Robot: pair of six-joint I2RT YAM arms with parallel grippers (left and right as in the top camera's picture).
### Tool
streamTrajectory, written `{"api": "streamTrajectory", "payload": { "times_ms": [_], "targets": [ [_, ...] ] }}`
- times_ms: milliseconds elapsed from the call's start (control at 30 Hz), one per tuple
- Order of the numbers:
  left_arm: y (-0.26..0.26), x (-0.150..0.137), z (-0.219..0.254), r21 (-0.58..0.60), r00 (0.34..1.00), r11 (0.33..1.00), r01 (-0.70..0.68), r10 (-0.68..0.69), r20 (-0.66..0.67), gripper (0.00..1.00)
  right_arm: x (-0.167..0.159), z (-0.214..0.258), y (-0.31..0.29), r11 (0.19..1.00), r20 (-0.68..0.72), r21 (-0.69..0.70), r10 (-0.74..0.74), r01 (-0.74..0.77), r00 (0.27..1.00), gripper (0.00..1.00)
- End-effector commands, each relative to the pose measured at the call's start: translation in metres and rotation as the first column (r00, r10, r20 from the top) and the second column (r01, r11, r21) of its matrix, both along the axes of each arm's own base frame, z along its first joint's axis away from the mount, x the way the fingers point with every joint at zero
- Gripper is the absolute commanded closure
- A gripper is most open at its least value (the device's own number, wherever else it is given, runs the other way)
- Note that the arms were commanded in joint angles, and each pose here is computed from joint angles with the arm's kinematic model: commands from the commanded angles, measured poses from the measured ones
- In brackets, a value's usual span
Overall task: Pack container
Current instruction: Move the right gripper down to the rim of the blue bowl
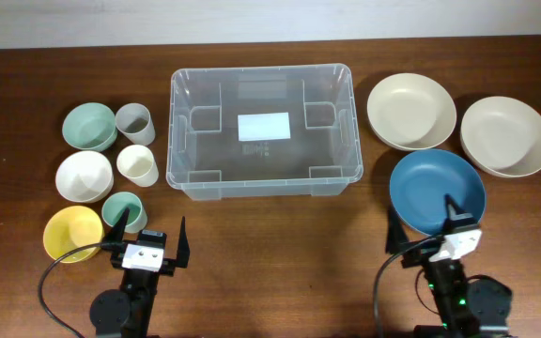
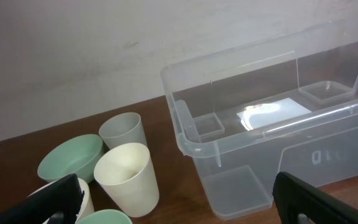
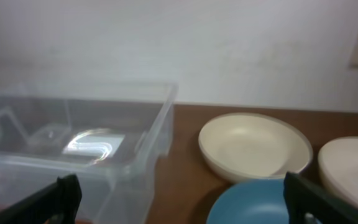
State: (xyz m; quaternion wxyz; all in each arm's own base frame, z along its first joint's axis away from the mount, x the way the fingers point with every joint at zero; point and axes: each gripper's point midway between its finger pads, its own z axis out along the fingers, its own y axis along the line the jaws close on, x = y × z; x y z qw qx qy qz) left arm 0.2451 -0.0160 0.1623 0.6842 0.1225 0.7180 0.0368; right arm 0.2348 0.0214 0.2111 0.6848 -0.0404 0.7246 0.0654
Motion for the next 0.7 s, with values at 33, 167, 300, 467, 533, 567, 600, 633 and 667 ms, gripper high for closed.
{"api": "streamTrajectory", "payload": {
  "times_ms": [33, 167, 300, 467, 533, 567, 600, 633, 667],
  "targets": [
    [0.002, 0.0, -0.002, 0.008, 1.0, 1.0, -0.009, 0.009, 0.0, 0.0, -0.008, 0.047, -0.041, 0.967, -0.088, 0.042, -0.248, 0.252, 0.965, 0.01],
    [0.002, 0.0, -0.002, 0.008, 1.0, 1.0, -0.009, 0.009, 0.0, 0.0, -0.032, 0.058, -0.079, 0.872, -0.325, 0.009, -0.46, 0.489, 0.826, 0.01],
    [0.002, 0.0, -0.002, 0.008, 1.0, 1.0, -0.009, 0.009, 0.0, 0.0, -0.033, 0.074, -0.072, 0.883, -0.443, -0.001, -0.422, 0.47, 0.791, 0.01],
    [0.002, 0.0, -0.002, 0.008, 1.0, 1.0, -0.009, 0.009, 0.0, 0.0, -0.015, 0.065, -0.03, 0.956, -0.562, 0.095, -0.179, 0.278, 0.807, 0.01],
    [0.002, 0.0, -0.002, 0.008, 1.0, 1.0, -0.009, 0.009, 0.0, 0.0, -0.013, 0.054, -0.053, 0.908, -0.598, 0.048, -0.308, 0.417, 0.74, 0.01],
    [0.002, 0.0, -0.002, 0.008, 1.0, 1.0, -0.009, 0.009, 0.0, 0.0, -0.015, 0.049, -0.069, 0.843, -0.616, 0.058, -0.391, 0.534, 0.684, 0.01],
    [0.002, 0.0, -0.002, 0.008, 1.0, 1.0, -0.009, 0.009, 0.0, 0.0, -0.021, 0.044, -0.087, 0.741, -0.638, 0.081, -0.476, 0.667, 0.606, 0.01],
    [0.002, 0.0, -0.002, 0.008, 1.0, 1.0, -0.009, 0.009, 0.0, 0.0, -0.029, 0.037, -0.103, 0.621, -0.665, 0.106, -0.537, 0.777, 0.52, 0.01],
    [0.002, 0.0, -0.002, 0.008, 1.0, 1.0, -0.009, 0.009, 0.0, 0.0, -0.032, 0.032, -0.109, 0.561, -0.683, 0.118, -0.553, 0.819, 0.477, 0.01]
  ]
}}
